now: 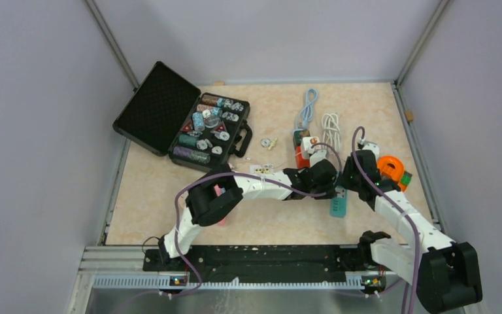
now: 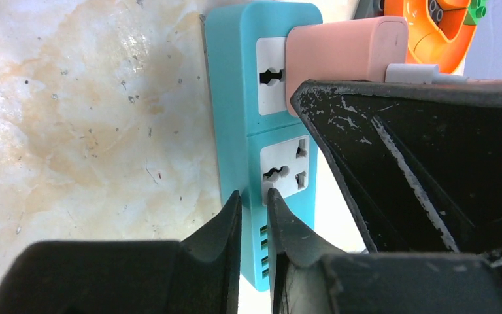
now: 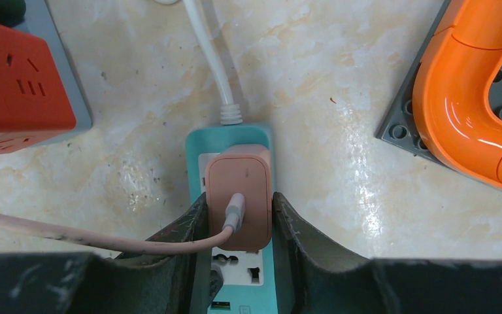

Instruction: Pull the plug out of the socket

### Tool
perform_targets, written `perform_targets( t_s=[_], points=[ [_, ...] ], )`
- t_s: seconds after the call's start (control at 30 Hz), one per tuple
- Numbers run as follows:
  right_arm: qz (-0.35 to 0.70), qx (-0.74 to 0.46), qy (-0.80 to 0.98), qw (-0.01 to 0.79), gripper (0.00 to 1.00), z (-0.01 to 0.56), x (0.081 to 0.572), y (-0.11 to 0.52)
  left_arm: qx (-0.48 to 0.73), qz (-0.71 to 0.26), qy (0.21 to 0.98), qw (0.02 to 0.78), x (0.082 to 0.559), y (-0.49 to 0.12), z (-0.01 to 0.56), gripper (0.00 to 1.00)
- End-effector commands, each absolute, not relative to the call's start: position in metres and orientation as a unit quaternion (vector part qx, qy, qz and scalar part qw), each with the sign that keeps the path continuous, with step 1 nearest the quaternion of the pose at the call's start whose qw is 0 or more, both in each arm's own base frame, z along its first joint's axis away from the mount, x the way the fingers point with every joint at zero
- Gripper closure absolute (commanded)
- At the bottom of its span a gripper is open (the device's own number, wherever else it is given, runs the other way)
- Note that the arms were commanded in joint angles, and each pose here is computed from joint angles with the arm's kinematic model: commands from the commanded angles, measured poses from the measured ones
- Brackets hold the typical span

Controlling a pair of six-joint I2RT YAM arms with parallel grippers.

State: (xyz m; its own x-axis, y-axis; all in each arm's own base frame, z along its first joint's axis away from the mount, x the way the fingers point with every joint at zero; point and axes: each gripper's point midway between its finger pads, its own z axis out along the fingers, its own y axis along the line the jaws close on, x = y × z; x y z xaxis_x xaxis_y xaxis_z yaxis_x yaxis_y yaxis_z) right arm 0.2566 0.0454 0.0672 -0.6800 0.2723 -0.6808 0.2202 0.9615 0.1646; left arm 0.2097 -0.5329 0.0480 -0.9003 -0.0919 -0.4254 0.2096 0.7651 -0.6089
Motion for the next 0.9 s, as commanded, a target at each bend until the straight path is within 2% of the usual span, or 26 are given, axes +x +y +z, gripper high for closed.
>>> perform_targets(
  t_s=[0.0, 0.13, 0.2, 0.27, 0.47, 0.6, 0.73, 0.87],
  points=[
    [0.149, 0.146, 0.880, 0.427, 1.00, 0.112, 0.282, 0.084, 0.035, -0.196, 0.971, 0.135, 0.175, -0.475, -0.051, 0.87],
    [0.143, 0.160, 0.872, 0.440, 1.00, 0.122, 0.284, 0.080, 0.032, -0.186, 0.974, 0.129, 0.172, -0.472, -0.054, 0.89],
    [0.145, 0.148, 0.858, 0.471, 1.00, 0.138, 0.288, 0.078, 0.030, -0.180, 0.975, 0.127, 0.171, -0.469, -0.056, 0.87],
    [0.158, 0.140, 0.843, 0.495, 1.00, 0.142, 0.287, 0.080, 0.030, -0.178, 0.976, 0.125, 0.171, -0.469, -0.058, 0.88],
    [0.091, 0.139, 0.839, 0.518, 1.00, 0.121, 0.275, 0.066, 0.032, -0.176, 0.975, 0.130, 0.174, -0.469, -0.056, 0.91],
    [0.069, 0.130, 0.828, 0.541, 1.00, 0.144, 0.282, 0.059, 0.032, -0.172, 0.976, 0.131, 0.176, -0.467, -0.057, 0.92],
    [0.062, 0.131, 0.834, 0.533, 1.00, 0.163, 0.293, 0.062, 0.032, -0.169, 0.977, 0.125, 0.178, -0.465, -0.060, 0.92],
    [0.113, 0.118, 0.847, 0.506, 1.00, 0.166, 0.297, 0.084, 0.034, -0.167, 0.978, 0.120, 0.179, -0.464, -0.063, 0.91]
  ],
)
